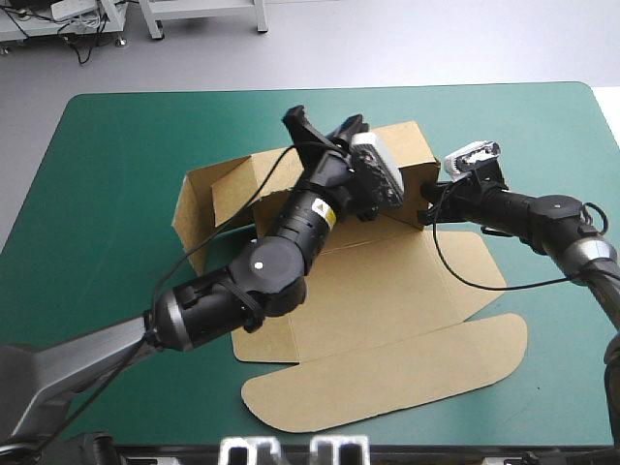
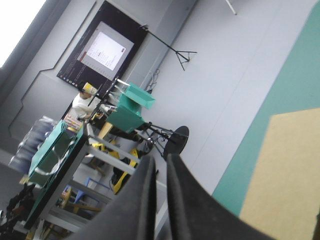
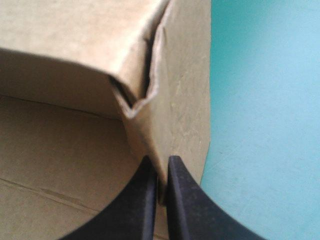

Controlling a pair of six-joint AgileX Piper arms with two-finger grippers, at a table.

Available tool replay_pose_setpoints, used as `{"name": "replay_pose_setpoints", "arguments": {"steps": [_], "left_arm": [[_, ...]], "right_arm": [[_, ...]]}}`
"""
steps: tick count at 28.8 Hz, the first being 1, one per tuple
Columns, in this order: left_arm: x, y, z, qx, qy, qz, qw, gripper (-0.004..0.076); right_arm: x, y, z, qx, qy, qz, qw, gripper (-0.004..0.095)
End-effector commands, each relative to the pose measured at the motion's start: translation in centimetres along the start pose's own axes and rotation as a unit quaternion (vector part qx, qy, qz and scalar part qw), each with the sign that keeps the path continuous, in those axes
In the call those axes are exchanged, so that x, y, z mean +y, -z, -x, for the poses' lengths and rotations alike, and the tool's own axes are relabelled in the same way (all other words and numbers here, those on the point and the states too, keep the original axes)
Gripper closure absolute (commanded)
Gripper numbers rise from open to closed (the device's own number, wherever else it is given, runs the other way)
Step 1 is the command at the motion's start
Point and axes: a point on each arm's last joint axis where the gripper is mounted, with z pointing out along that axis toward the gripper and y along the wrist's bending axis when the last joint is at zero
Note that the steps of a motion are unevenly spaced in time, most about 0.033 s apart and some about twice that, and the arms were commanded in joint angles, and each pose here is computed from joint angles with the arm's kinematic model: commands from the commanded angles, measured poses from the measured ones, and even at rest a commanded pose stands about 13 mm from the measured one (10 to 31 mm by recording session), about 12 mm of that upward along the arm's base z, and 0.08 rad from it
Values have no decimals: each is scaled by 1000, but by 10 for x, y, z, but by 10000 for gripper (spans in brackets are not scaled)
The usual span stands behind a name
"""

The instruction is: Fold the box

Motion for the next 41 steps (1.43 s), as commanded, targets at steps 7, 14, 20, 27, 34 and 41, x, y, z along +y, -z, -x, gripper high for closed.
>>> {"name": "replay_pose_setpoints", "arguments": {"steps": [7,14,20,27,34,41], "left_arm": [[120,27,-60,104,148,131,975,728],[163,47,-116,228,177,169,942,728],[179,57,-155,306,209,153,916,729],[182,62,-177,341,231,108,905,729],[180,61,-177,342,228,90,907,729],[178,60,-177,341,234,77,907,729]], "right_arm": [[21,61,31,0,-70,-35,997,909],[36,89,44,120,-122,-3,985,909],[46,109,62,166,-152,19,974,909],[26,92,60,223,-186,-32,956,909],[-4,42,54,189,-180,-59,964,908],[-24,6,45,169,-168,-67,969,823]]}}
